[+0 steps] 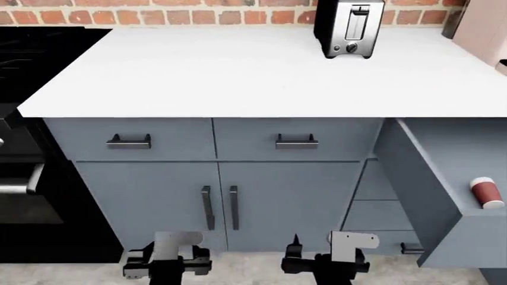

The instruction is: Pick and place the shaker into the drawer. Then close the cabinet.

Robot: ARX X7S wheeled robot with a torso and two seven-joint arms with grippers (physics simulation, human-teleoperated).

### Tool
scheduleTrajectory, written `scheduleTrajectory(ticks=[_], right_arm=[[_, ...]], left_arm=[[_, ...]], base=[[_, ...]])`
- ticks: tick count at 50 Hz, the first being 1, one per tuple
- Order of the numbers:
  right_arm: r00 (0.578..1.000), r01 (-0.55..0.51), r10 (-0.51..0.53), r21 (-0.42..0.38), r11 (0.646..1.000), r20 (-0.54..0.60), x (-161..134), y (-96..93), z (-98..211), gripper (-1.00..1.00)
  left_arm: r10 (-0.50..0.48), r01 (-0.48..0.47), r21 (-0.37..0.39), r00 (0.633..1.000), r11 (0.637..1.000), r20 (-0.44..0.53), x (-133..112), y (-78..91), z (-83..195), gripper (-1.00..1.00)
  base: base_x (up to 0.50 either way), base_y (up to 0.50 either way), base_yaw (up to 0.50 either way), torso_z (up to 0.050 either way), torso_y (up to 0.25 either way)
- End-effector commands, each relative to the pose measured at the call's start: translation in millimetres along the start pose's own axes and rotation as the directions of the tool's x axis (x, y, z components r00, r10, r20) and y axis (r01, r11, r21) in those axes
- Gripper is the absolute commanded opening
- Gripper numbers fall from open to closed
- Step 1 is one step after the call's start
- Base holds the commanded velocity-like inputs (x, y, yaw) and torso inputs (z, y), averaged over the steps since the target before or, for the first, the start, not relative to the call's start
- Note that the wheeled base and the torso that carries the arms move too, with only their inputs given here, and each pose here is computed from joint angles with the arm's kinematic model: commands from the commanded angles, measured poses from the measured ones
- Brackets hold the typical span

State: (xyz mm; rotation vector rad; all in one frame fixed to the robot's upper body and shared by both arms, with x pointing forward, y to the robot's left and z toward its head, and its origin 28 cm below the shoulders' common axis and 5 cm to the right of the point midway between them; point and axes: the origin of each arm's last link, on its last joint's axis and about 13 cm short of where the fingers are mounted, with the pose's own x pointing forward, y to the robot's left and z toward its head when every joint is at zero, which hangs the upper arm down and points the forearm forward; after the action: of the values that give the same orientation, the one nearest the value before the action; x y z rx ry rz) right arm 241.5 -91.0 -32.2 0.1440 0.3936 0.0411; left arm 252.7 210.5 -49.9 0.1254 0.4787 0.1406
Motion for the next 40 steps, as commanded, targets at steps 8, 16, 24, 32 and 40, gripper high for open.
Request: scheduleTrajectory(ticks=[8, 16, 24, 32, 40], right_arm=[[1.000, -0.009, 0.009, -0.015, 1.000, -0.017, 1.5, 0.4, -1.1, 1.00], [1.000, -0.011, 0.010, -0.013, 1.000, -0.014, 1.1, 0.6, -0.9, 1.00], [1.000, -0.011, 0.010, -0.014, 1.000, -0.015, 0.8, 0.8, -0.7, 1.00], [1.000, -0.010, 0.010, -0.014, 1.000, -0.014, 0.7, 0.7, -0.8, 1.00], [1.000, -0.016, 0.016, -0.014, 1.000, -0.014, 1.4, 0.6, -1.1, 1.00]], left_arm=[[-0.008, 0.008, -0.034, 1.000, 0.999, -0.002, -3.5, 1.9, 2.8, 1.00], [-0.019, 0.019, -0.013, 1.000, 1.000, 0.004, -4.3, 1.6, 2.3, 1.00], [-0.024, 0.024, 0.009, 1.000, 1.000, 0.016, -4.1, 1.0, 1.2, 1.00], [-0.036, 0.035, 0.041, 0.999, 0.999, 0.029, -3.3, -0.4, -0.6, 1.00], [-0.061, 0.059, 0.046, 0.998, 0.997, 0.036, -5.2, -1.3, -0.5, 1.00]], base=[[-0.12, 0.48, 0.00, 0.000, 0.000], [-0.13, 0.50, 0.00, 0.000, 0.000], [-0.13, 0.50, 0.00, 0.000, 0.000], [-0.13, 0.50, 0.00, 0.000, 0.000], [-0.10, 0.50, 0.00, 0.000, 0.000]])
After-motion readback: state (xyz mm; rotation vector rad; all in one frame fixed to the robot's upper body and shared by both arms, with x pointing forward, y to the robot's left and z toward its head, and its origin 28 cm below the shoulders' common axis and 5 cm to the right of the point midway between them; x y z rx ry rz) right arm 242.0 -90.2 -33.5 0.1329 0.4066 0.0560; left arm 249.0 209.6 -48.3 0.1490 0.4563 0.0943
